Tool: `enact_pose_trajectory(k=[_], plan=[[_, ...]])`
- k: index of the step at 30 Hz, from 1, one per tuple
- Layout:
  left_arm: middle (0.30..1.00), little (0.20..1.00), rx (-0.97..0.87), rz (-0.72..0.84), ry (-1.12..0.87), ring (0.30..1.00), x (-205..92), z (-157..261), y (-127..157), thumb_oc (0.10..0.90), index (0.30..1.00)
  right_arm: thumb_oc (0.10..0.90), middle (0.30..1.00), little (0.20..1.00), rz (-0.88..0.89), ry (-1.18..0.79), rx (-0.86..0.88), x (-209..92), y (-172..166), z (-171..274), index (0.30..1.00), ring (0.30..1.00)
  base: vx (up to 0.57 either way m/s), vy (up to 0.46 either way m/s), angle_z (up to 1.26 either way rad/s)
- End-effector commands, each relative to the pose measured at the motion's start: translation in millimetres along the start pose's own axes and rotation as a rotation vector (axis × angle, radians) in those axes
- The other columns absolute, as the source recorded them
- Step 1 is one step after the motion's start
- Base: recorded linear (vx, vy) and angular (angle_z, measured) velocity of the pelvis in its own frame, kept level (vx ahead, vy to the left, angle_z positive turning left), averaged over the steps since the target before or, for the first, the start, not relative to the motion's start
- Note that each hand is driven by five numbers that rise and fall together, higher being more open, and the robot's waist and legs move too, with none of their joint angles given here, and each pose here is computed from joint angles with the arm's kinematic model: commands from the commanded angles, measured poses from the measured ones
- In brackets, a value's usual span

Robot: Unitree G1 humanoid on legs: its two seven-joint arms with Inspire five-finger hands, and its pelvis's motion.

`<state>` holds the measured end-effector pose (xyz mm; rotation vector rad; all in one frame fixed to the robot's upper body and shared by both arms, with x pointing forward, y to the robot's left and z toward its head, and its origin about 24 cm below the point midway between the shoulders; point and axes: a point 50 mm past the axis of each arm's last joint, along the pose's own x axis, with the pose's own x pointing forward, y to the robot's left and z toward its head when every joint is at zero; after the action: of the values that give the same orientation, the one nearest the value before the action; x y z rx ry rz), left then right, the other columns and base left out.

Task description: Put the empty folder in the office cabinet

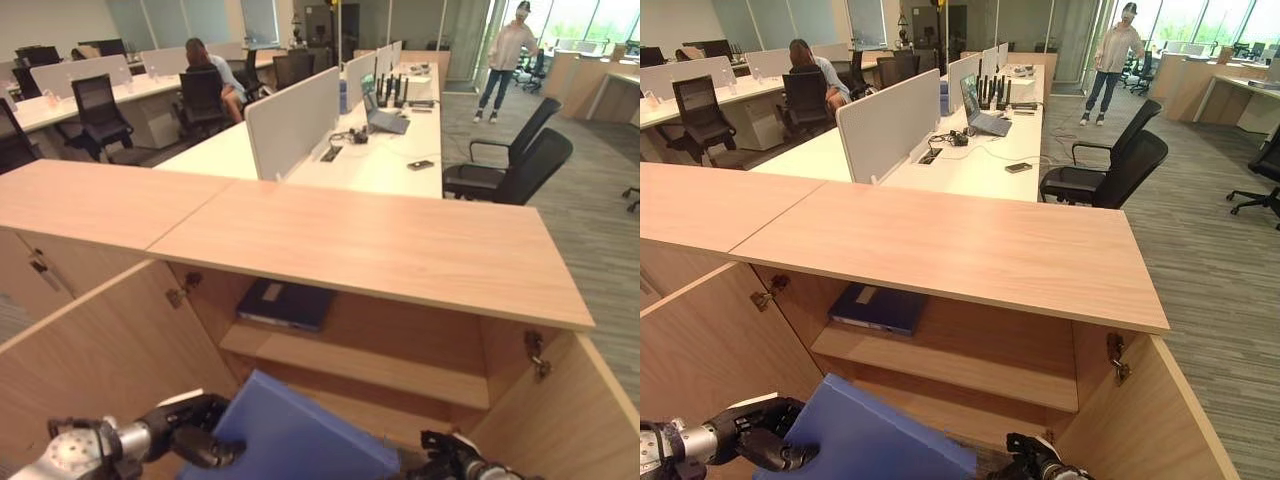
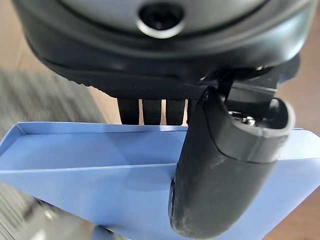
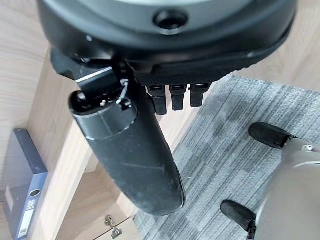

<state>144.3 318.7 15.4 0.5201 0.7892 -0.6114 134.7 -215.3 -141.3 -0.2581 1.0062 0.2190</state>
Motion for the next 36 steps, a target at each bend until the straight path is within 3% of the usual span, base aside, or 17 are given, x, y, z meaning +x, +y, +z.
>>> enact_pose_trajectory(k=[1, 4, 7, 10, 24, 36], plan=[[0.300, 0.300, 0.317, 0.311, -0.098, 0.300, -14, 41, 48, 0.400, 0.300, 0.800, 0.900, 0.900, -0.068, -0.292, -0.176, -1, -26, 86, 0.900, 0.900, 0.00, 0.000, 0.00], [0.300, 0.300, 0.373, 0.518, -0.086, 0.300, -7, 36, 49, 0.400, 0.300, 0.800, 0.900, 0.900, -0.118, -0.385, -0.371, -15, -34, 109, 0.900, 0.900, 0.00, 0.000, 0.00], [0.300, 0.300, 0.313, 0.727, -0.143, 0.300, 1, 39, 45, 0.400, 0.300, 0.800, 0.900, 0.900, -0.137, -0.437, -0.532, -27, -37, 123, 0.900, 0.900, 0.00, -0.001, 0.02], [0.300, 0.300, 0.273, 0.783, -0.192, 0.300, 4, 44, 39, 0.400, 0.300, 0.800, 0.900, 0.900, -0.110, -0.467, -0.565, -30, -30, 129, 0.900, 0.900, 0.00, -0.005, 0.05], [0.300, 0.300, 0.186, 0.763, -0.525, 0.300, 18, 101, 9, 0.400, 0.300, 0.800, 0.900, 0.900, 0.031, -0.688, -0.605, -48, 13, 170, 0.900, 0.900, 0.00, -0.003, -0.01], [0.300, 0.300, 0.339, 0.706, -0.668, 0.300, -1, 135, 2, 0.400, 0.300, 0.800, 0.900, 0.900, -0.234, -0.915, -0.977, -87, 0, 222, 0.900, 0.900, 0.00, 0.000, 0.00]])
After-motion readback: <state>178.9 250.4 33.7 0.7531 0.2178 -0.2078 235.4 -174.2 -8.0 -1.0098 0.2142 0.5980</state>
